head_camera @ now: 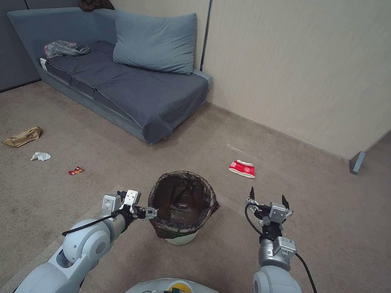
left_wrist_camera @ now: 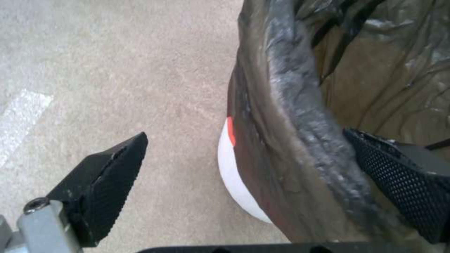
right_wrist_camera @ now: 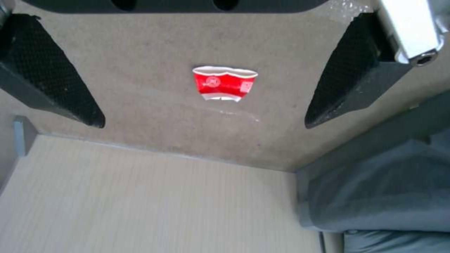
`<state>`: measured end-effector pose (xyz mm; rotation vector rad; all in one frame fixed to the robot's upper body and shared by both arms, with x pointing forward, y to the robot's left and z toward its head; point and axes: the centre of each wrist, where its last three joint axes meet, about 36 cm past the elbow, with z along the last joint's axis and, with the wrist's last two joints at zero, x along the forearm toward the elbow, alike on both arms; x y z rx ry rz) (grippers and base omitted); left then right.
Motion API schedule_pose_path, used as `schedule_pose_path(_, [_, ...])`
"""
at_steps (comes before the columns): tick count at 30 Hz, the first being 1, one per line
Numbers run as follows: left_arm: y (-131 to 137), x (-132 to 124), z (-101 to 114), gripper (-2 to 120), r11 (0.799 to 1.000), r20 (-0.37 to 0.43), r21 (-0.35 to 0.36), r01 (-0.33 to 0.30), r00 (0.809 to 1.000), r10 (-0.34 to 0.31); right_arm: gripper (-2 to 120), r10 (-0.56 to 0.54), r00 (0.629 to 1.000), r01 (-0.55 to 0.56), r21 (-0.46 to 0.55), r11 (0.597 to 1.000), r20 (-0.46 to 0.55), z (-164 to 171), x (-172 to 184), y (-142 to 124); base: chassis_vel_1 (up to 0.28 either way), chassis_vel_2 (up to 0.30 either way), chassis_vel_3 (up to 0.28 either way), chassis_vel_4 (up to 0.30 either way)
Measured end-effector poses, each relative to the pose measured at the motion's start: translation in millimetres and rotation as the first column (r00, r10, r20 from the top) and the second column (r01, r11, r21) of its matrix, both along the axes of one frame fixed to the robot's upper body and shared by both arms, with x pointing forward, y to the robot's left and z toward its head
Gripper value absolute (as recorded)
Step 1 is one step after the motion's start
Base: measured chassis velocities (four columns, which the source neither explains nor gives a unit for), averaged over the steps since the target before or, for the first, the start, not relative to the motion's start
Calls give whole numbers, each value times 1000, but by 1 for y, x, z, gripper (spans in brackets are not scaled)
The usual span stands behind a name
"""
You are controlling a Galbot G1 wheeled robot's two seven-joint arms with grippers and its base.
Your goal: Pick up the trash bin, then pick up the garbage from the floor and place it into the trash bin.
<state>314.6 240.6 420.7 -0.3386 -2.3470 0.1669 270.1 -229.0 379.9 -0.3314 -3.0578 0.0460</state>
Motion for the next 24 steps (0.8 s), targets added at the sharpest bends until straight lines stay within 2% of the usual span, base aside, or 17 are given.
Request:
schedule_pose_path(11, [1, 9, -21, 100, 999, -51, -10, -42, 998, 42, 100, 4, 1000, -4, 3, 1000, -6, -3, 0, 3, 0, 0, 0, 0])
schedule_pose_path(24, [-1, 14, -30, 100, 998, -66, -10, -55, 996, 54, 100, 4, 1000, -4, 4, 1000, -6, -4, 1, 3, 0, 0, 0, 0])
